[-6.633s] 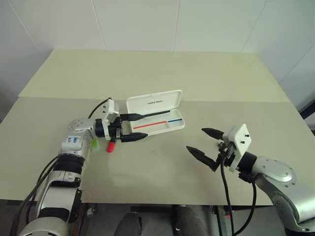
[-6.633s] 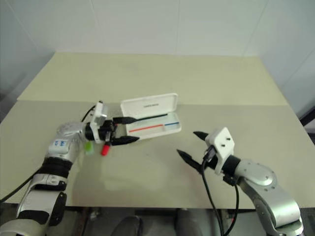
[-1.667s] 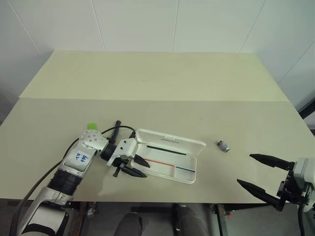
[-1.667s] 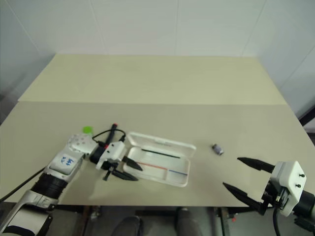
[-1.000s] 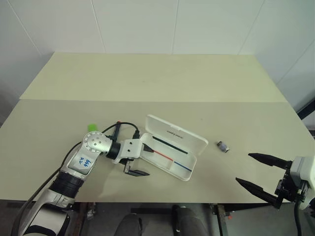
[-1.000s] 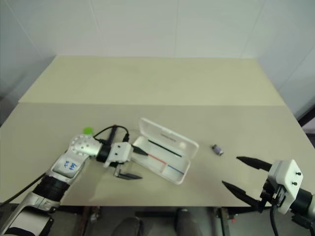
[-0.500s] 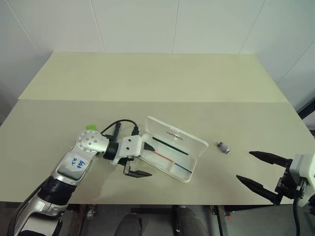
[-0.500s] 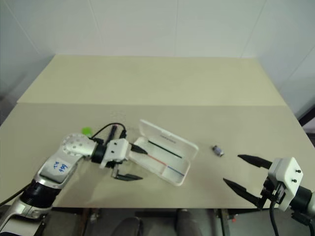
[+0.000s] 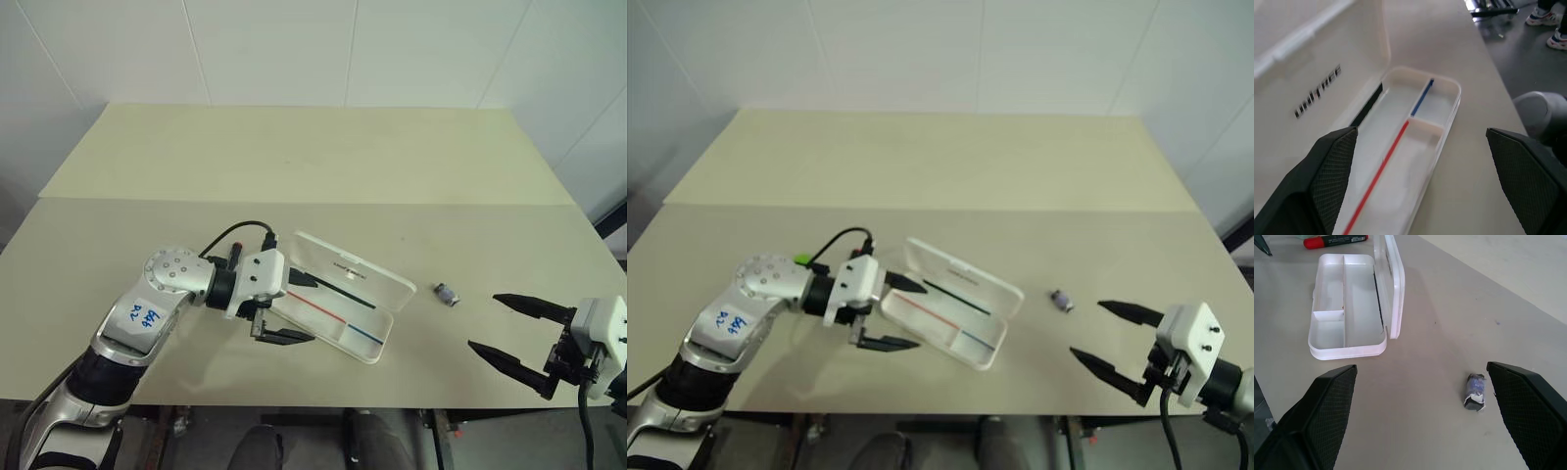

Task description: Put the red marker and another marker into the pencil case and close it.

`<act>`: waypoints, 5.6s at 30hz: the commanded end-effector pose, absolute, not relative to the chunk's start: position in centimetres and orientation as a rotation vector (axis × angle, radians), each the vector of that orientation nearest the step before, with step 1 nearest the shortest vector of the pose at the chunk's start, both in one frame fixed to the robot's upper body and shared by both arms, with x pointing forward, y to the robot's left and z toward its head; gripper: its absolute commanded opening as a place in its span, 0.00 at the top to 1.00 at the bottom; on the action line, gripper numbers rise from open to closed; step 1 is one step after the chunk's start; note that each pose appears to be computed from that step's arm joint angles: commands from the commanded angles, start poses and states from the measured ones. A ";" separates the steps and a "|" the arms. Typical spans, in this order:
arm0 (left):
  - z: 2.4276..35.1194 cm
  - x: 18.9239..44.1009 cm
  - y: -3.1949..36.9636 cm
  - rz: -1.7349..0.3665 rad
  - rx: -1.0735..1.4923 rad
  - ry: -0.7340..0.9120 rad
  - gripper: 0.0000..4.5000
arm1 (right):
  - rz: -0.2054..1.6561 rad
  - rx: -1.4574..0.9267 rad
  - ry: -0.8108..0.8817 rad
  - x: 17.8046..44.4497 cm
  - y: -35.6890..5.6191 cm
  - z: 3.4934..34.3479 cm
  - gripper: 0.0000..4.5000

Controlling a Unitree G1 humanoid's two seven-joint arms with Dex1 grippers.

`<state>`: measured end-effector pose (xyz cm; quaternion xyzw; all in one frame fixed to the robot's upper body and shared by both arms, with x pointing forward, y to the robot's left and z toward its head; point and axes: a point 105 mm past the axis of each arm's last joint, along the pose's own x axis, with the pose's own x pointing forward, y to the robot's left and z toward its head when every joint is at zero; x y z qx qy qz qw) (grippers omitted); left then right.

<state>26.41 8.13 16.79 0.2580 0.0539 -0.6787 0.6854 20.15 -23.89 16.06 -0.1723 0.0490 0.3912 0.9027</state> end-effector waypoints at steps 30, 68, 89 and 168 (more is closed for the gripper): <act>28.5 33.9 12.6 -0.945 0.430 -0.259 0.00 | 0.985 -0.427 -0.254 22.3 -16.0 25.5 0.00; 14.0 32.9 18.0 -0.269 0.359 0.362 0.00 | 1.032 -0.122 -0.007 16.4 -17.5 16.9 0.00; 11.3 34.1 16.1 -0.264 0.302 0.503 0.00 | 0.919 -0.172 0.053 16.3 -20.1 15.0 0.00; 25.6 28.1 6.7 -1.858 0.615 -0.368 0.88 | 0.753 -0.233 -0.048 17.9 -21.0 16.4 0.00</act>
